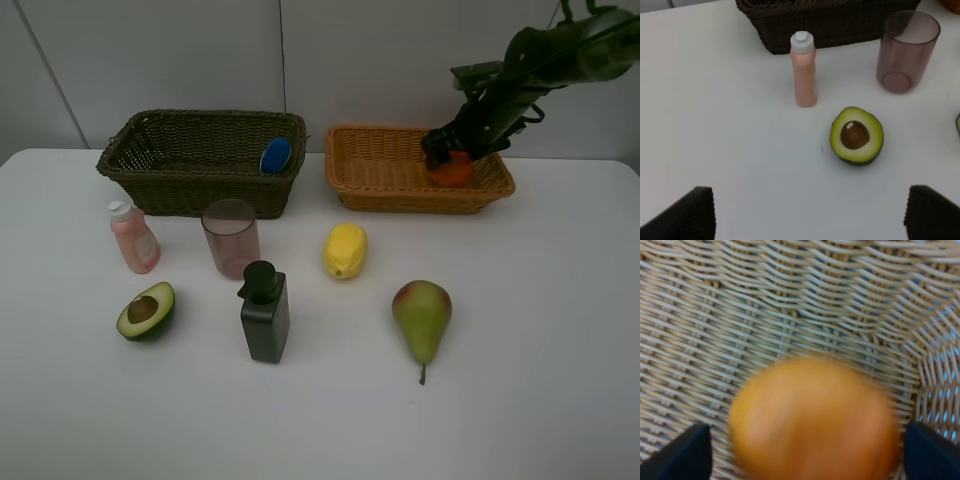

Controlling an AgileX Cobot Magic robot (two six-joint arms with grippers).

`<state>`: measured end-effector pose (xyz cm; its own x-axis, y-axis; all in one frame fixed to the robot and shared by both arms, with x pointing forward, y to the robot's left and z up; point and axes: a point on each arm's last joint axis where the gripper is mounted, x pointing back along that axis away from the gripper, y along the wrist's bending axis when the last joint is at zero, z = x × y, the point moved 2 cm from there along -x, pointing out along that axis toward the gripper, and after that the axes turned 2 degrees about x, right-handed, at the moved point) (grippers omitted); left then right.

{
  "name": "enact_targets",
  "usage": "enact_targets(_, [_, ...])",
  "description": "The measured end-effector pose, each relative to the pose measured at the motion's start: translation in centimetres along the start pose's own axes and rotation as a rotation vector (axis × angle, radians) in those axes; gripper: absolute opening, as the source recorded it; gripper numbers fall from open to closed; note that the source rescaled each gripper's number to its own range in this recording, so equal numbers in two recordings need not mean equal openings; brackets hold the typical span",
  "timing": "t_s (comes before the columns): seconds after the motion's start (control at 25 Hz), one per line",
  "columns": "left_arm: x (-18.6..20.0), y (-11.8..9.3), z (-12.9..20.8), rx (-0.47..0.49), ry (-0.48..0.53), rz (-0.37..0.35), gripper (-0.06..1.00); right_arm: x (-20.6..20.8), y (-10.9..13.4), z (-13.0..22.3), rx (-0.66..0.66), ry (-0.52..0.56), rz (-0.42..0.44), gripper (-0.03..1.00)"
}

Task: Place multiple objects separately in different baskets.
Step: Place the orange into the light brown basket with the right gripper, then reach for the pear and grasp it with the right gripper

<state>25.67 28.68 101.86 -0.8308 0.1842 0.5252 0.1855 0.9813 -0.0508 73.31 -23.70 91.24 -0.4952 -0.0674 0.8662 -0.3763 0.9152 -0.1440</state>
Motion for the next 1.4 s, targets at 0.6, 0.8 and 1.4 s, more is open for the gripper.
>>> enact_targets(0.6, [0.0,0.0,0.0,0.000,0.000,0.000,1.00,0.0,0.0,0.0,0.000,-0.002,0.001,0.81])
enact_targets(0.8, [0.0,0.0,0.0,0.000,0.000,0.000,1.00,0.4,-0.1,-0.2,0.001,-0.003,0.002,0.94])
enact_targets(1.4, [0.0,0.0,0.0,0.000,0.000,0.000,1.00,4.5,-0.4,-1.1,0.018,-0.005,0.015,0.96])
